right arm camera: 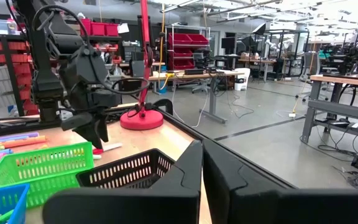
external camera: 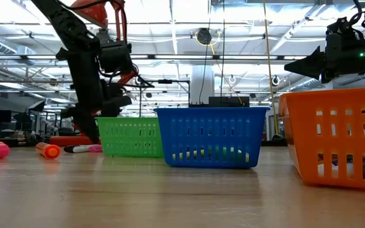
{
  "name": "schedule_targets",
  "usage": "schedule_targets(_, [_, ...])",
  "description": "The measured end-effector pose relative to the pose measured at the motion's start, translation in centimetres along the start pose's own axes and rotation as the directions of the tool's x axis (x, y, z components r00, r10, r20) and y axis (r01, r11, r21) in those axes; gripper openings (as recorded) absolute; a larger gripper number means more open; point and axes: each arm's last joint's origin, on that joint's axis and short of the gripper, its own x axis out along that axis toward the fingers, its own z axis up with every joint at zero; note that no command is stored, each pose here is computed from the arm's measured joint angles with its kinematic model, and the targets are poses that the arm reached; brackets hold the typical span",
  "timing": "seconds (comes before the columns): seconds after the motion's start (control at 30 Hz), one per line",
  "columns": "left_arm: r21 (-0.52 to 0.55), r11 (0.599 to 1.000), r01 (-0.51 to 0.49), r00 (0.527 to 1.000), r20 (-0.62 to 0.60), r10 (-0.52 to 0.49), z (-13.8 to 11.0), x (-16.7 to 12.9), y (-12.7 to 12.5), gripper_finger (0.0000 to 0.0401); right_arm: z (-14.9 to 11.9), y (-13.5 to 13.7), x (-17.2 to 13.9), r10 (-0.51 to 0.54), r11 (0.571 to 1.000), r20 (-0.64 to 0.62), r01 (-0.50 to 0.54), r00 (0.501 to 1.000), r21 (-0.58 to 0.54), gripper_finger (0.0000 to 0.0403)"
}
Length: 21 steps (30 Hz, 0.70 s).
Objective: Pick & Place Markers
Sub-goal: Put the red and white highlighter pen into the black basket
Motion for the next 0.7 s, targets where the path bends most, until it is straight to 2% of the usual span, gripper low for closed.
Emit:
schedule_targets(0.17, [-0.007, 1.000, 0.029, 0.999, 0.024, -0.029, 0.1, 0.2, -0.1, 0.0212, 0.0, 0.0, 0.0, 0.000, 1.000, 0.000, 0.000, 1.000, 0.000, 0.0000])
schedule_targets(0.33, [-0.001, 0.998, 0.055, 0.998, -0.002, -0.055, 0.0, 0.2, -0.1, 0.0204, 0.0, 0.0, 0.0, 0.000, 1.000, 0.000, 0.000, 1.000, 0.000, 0.0000])
schedule_targets(0.7, [0.017, 0.999, -0.043, 0.997, -0.064, 0.044, -0.7, 2.3, -0.1, 0.0179, 0.0, 0.0, 0.0, 0.000, 1.000, 0.000, 0.000, 1.000, 0.000, 0.0000])
